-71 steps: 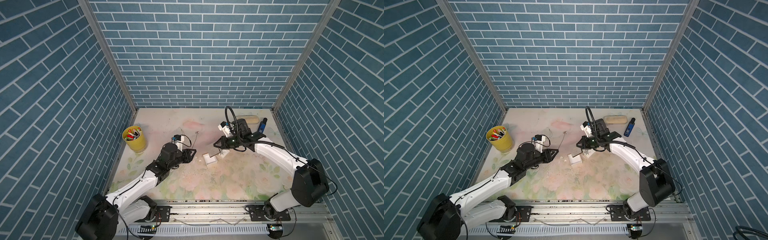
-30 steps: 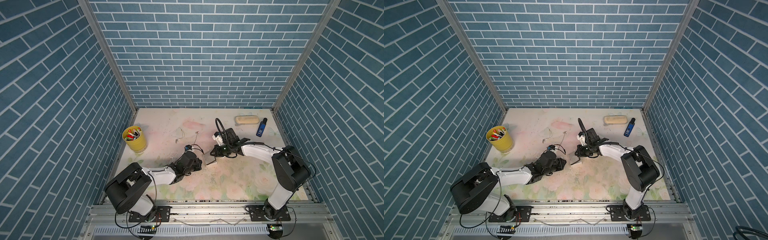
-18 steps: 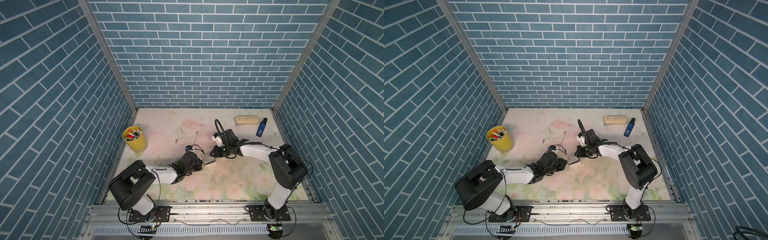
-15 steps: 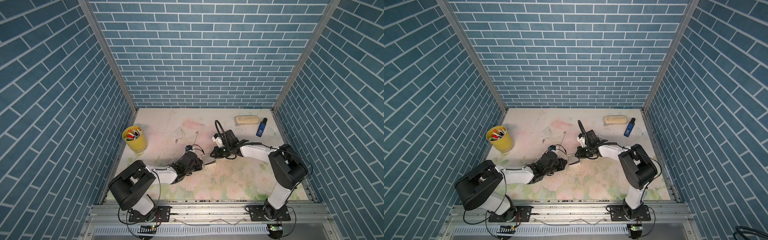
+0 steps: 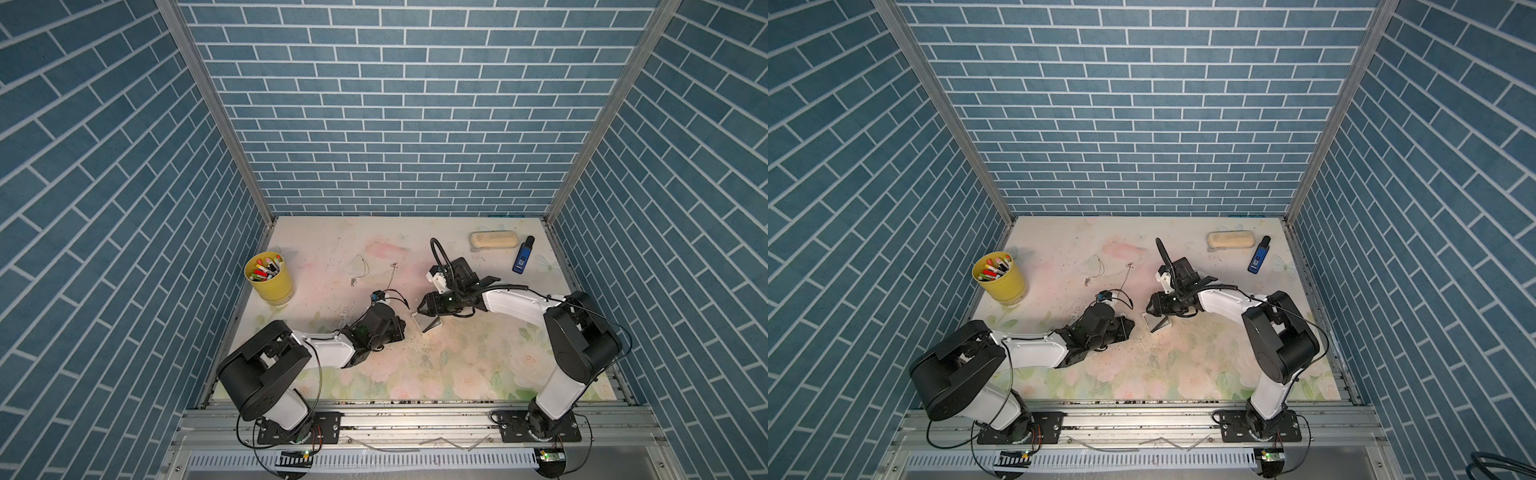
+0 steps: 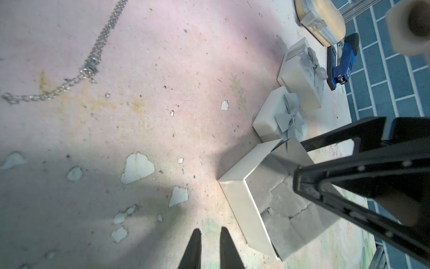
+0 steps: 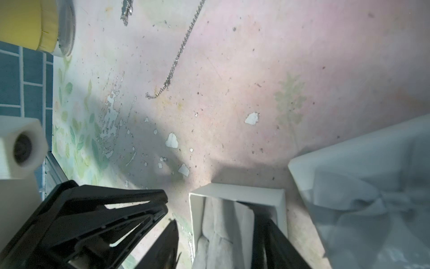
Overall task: Take the necklace out of the lift-off lid jewelry box
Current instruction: Place the inner lining in the jewelry box.
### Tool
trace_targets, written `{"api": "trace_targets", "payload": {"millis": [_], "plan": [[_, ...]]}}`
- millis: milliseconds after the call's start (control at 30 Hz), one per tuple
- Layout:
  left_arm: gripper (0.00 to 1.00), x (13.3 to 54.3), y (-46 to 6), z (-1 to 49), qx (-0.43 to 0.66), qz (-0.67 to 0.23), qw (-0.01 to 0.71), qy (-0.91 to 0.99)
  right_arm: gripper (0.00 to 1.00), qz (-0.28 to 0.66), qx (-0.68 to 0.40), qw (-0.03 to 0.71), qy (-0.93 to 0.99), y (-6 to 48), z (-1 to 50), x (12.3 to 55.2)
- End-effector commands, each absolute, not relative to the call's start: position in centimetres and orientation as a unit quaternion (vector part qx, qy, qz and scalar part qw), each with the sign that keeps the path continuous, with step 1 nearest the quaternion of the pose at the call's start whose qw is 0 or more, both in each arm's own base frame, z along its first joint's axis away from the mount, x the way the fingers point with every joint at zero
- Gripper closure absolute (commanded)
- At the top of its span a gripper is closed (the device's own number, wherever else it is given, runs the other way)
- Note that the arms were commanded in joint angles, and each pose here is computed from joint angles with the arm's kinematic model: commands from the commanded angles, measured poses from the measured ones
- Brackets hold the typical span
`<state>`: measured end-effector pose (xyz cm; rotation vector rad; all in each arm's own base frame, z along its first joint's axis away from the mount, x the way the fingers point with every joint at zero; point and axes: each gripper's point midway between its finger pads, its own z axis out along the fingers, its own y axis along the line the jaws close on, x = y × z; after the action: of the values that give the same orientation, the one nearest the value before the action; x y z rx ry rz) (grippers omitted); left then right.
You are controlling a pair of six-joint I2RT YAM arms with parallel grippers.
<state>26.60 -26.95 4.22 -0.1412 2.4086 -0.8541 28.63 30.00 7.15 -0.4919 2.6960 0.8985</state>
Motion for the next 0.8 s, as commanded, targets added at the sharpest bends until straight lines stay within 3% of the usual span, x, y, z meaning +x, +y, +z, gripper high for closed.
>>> {"api": "trace_targets", "payload": {"millis": [0, 267, 533, 767], "plan": [[0.83, 26.6, -27.1, 4.6, -0.048, -0.322, 0.294, 0.899, 0.35, 0.303, -0.173, 0.133, 0.928, 29.7, 9.1, 28.5], [0.83, 26.7, -27.3, 5.1, -0.040, -0.326, 0.298, 0.896, 0.37, 0.263, -0.177, 0.144, 0.937, 28.2, 10.9, 28.5], [0.83, 26.7, -27.5, 5.4, -0.033, -0.327, 0.299, 0.896, 0.61, 0.231, -0.202, 0.123, 0.944, 27.1, 11.8, 25.9], [0.84, 26.8, -27.9, 5.2, -0.029, -0.331, 0.296, 0.896, 0.75, 0.221, -0.219, 0.075, 0.948, 27.8, 9.3, 24.3]]}}
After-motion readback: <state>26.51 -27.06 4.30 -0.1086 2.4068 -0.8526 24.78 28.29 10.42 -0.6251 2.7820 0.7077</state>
